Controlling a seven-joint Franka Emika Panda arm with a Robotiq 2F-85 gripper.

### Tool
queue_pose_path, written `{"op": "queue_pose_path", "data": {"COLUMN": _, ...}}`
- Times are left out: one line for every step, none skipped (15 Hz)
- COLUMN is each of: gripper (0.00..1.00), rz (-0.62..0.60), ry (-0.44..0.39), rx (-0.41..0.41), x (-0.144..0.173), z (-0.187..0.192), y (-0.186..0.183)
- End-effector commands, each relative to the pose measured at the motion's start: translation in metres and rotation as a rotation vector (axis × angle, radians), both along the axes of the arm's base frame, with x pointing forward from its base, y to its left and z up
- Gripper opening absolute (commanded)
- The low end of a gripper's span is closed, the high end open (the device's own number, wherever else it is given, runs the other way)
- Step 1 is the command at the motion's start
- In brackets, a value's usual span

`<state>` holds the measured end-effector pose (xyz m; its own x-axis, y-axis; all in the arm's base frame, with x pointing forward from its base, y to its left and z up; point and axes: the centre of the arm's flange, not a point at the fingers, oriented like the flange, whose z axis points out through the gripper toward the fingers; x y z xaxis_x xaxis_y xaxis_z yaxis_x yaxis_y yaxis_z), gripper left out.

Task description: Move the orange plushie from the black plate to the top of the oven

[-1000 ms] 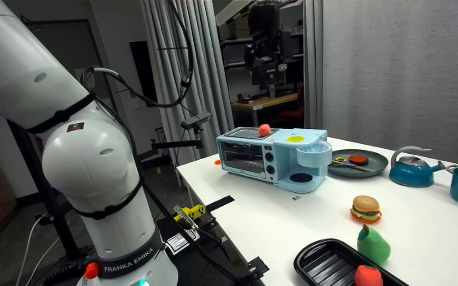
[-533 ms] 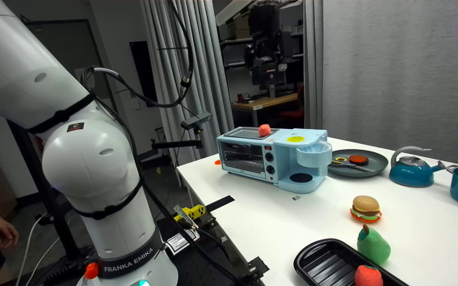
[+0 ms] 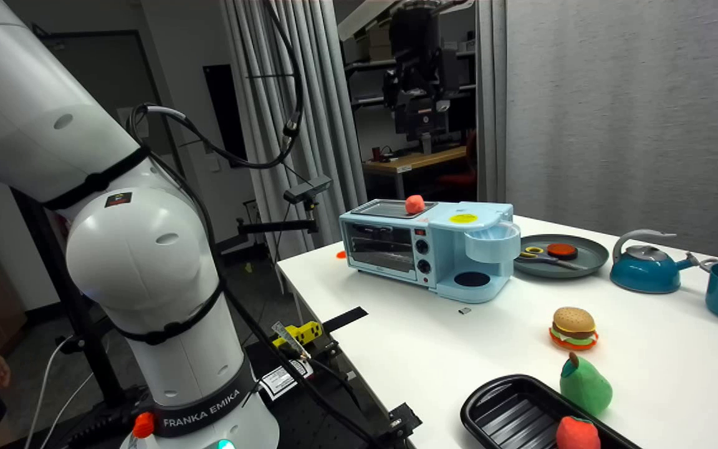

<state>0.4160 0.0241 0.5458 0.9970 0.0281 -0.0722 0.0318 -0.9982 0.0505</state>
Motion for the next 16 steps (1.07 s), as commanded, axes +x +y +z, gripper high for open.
{"op": "queue_pose_path", "data": {"gripper": 1.00, "rz": 0.008, "ry": 0.003, "rx": 0.001, "x": 0.003, "z": -0.003, "y": -0.002}}
{"op": "queue_pose_path", "data": {"gripper": 1.00, "rz": -0.006, "ry": 0.002, "rx": -0.006, "x": 0.004, "z": -0.007, "y": -0.005}}
{"op": "queue_pose_path", "data": {"gripper": 1.00, "rz": -0.014, "ry": 0.001, "rx": -0.010, "x": 0.004, "z": -0.011, "y": -0.009}}
{"op": "queue_pose_path", "data": {"gripper": 1.00, "rz": -0.022, "ry": 0.004, "rx": -0.006, "x": 0.004, "z": -0.015, "y": -0.014}}
{"op": "queue_pose_path", "data": {"gripper": 1.00, "rz": -0.033, "ry": 0.007, "rx": -0.002, "x": 0.003, "z": -0.022, "y": -0.020}}
{"op": "queue_pose_path", "data": {"gripper": 1.00, "rz": -0.044, "ry": 0.011, "rx": 0.002, "x": 0.002, "z": -0.027, "y": -0.025}}
{"op": "queue_pose_path", "data": {"gripper": 1.00, "rz": -0.063, "ry": 0.016, "rx": 0.006, "x": 0.000, "z": -0.035, "y": -0.033}}
{"op": "queue_pose_path", "data": {"gripper": 1.00, "rz": -0.077, "ry": 0.020, "rx": 0.011, "x": -0.001, "z": -0.042, "y": -0.040}}
{"op": "queue_pose_path", "data": {"gripper": 1.00, "rz": -0.096, "ry": 0.025, "rx": 0.016, "x": -0.003, "z": -0.051, "y": -0.049}}
{"op": "queue_pose_path", "data": {"gripper": 1.00, "rz": -0.113, "ry": 0.031, "rx": 0.013, "x": -0.005, "z": -0.061, "y": -0.057}}
{"op": "queue_pose_path", "data": {"gripper": 1.00, "rz": -0.129, "ry": 0.038, "rx": 0.014, "x": -0.008, "z": -0.075, "y": -0.069}}
{"op": "queue_pose_path", "data": {"gripper": 1.00, "rz": -0.145, "ry": 0.046, "rx": 0.017, "x": -0.011, "z": -0.092, "y": -0.084}}
{"op": "queue_pose_path", "data": {"gripper": 1.00, "rz": -0.159, "ry": 0.057, "rx": 0.018, "x": -0.013, "z": -0.104, "y": -0.093}}
{"op": "queue_pose_path", "data": {"gripper": 1.00, "rz": -0.179, "ry": 0.064, "rx": 0.013, "x": -0.016, "z": -0.116, "y": -0.101}}
{"op": "queue_pose_path", "data": {"gripper": 1.00, "rz": -0.194, "ry": 0.077, "rx": 0.015, "x": -0.018, "z": -0.127, "y": -0.108}}
{"op": "queue_pose_path", "data": {"gripper": 1.00, "rz": -0.204, "ry": 0.090, "rx": 0.013, "x": -0.020, "z": -0.136, "y": -0.113}}
